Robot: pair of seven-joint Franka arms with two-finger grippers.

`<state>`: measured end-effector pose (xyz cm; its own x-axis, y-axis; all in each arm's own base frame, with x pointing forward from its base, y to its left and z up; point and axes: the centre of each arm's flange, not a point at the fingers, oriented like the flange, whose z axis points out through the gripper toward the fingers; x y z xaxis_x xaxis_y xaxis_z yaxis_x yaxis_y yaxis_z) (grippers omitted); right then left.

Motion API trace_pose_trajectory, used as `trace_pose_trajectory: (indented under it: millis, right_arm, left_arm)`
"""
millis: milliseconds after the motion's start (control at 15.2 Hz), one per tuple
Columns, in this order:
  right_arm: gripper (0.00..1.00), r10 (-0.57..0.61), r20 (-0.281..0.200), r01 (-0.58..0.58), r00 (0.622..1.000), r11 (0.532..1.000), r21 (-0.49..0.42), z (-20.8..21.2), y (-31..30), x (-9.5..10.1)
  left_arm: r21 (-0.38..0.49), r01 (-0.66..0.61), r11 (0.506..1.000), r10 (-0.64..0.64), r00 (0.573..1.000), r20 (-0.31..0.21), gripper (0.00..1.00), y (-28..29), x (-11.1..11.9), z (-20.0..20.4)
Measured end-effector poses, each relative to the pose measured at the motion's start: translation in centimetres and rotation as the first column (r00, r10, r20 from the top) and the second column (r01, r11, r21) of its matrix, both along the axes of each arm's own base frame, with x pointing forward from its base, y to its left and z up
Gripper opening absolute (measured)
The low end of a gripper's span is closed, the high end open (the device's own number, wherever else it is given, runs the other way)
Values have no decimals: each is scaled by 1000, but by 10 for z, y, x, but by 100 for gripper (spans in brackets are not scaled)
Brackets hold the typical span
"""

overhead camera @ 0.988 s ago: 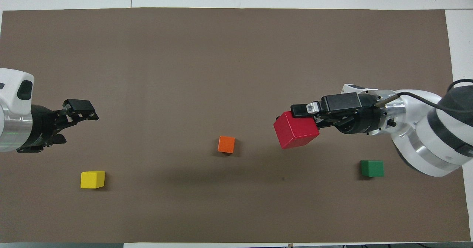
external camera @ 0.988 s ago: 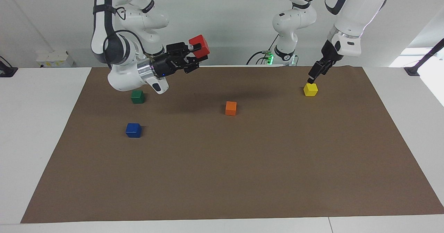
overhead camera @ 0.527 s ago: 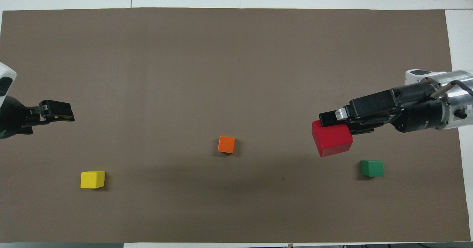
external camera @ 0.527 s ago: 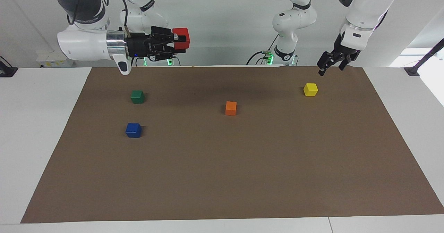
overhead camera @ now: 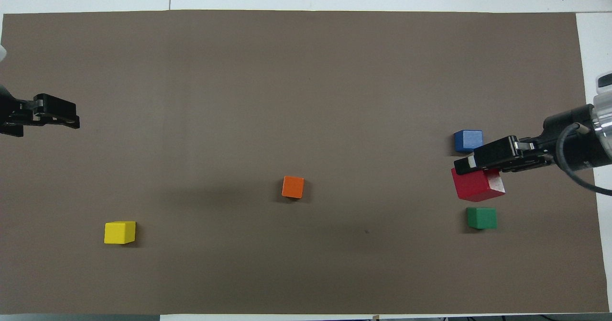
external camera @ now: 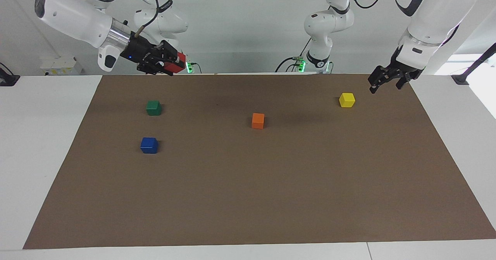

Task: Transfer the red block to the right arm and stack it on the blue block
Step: 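Lower the red cube onto the blue cube with the right gripper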

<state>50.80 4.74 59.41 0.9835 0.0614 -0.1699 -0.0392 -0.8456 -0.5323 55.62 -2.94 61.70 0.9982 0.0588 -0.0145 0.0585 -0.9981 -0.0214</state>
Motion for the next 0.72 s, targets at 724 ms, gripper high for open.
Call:
trace_pose_trajectory:
  millis: [724]
  right_arm:
    - [56, 49, 161, 39, 986, 864, -502, -68, -22, 27]
  left_arm:
    - [-17, 25, 1000, -25, 1000, 13, 100, -11, 1, 4]
